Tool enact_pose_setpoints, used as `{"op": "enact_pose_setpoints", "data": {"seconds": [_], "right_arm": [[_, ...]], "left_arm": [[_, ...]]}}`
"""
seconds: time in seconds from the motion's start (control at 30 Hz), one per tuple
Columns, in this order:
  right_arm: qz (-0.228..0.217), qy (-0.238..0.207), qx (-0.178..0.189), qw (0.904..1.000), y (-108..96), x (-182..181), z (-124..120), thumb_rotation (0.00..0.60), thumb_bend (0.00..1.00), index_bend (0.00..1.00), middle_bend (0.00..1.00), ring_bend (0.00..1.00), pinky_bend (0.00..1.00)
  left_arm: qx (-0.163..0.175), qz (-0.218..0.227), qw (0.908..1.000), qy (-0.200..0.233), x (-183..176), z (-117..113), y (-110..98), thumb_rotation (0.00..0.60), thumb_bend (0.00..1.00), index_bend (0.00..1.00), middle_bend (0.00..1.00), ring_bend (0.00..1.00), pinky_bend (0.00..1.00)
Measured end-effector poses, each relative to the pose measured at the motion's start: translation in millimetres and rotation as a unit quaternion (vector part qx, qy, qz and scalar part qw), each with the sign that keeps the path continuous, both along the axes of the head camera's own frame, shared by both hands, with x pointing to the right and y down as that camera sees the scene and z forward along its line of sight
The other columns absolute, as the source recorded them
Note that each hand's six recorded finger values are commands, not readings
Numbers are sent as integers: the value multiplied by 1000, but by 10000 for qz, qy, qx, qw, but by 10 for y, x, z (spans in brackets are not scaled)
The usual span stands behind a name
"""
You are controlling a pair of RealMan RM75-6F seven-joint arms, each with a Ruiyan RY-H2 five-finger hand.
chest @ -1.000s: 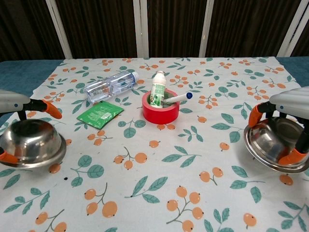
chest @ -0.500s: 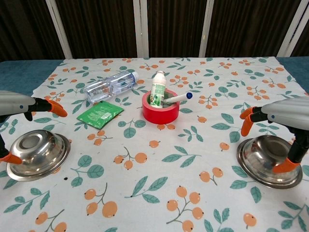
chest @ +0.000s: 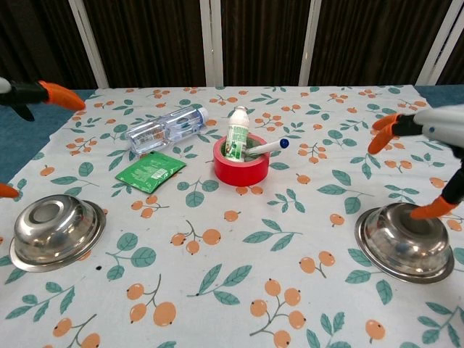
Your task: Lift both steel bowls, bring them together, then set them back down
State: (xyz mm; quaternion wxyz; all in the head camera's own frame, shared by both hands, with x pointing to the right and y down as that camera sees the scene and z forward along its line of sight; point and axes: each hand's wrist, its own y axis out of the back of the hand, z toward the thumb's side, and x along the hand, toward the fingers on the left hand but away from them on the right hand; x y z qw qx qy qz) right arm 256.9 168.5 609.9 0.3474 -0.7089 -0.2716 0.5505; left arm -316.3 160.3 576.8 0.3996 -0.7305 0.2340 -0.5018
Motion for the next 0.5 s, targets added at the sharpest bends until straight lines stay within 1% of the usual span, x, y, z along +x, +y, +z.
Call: {"op": "enact_pose_setpoints", "data": {"seconds": [0.07,0.13,0.27,0.37,0.47,0.5], "right_arm": [[126,-107,296,9994,-62,95,-99,600,71,241,67,82,96],[233,-204,471,9984,-94,191,-167,600,71,240,67,83,93],[393,-263,797,9957,-85,464,-318,600,70,241,67,83,88],[430,-147,1027,9937,19,654,-412,600,70,241,68,82,87],[506,-8,1228,9911,184,839,-490,600,71,241,68,83,87],[536,28,1273,9904,234,886,-507,600,70,241,68,83,87]], "left_arm": [[337,-59,9994,24,-97,-148,45,600,0,107,0,0,184],[553,-142,9984,-24,-206,-258,125,600,0,107,0,0,184],[873,-326,9949,-373,-469,-442,396,600,0,107,0,0,177],[1096,-514,9913,-519,-633,-545,567,600,0,107,0,0,138],[1389,-700,9866,-484,-795,-624,705,600,0,107,0,0,122],[1437,-743,9857,-462,-825,-633,721,600,0,108,0,0,118]]}}
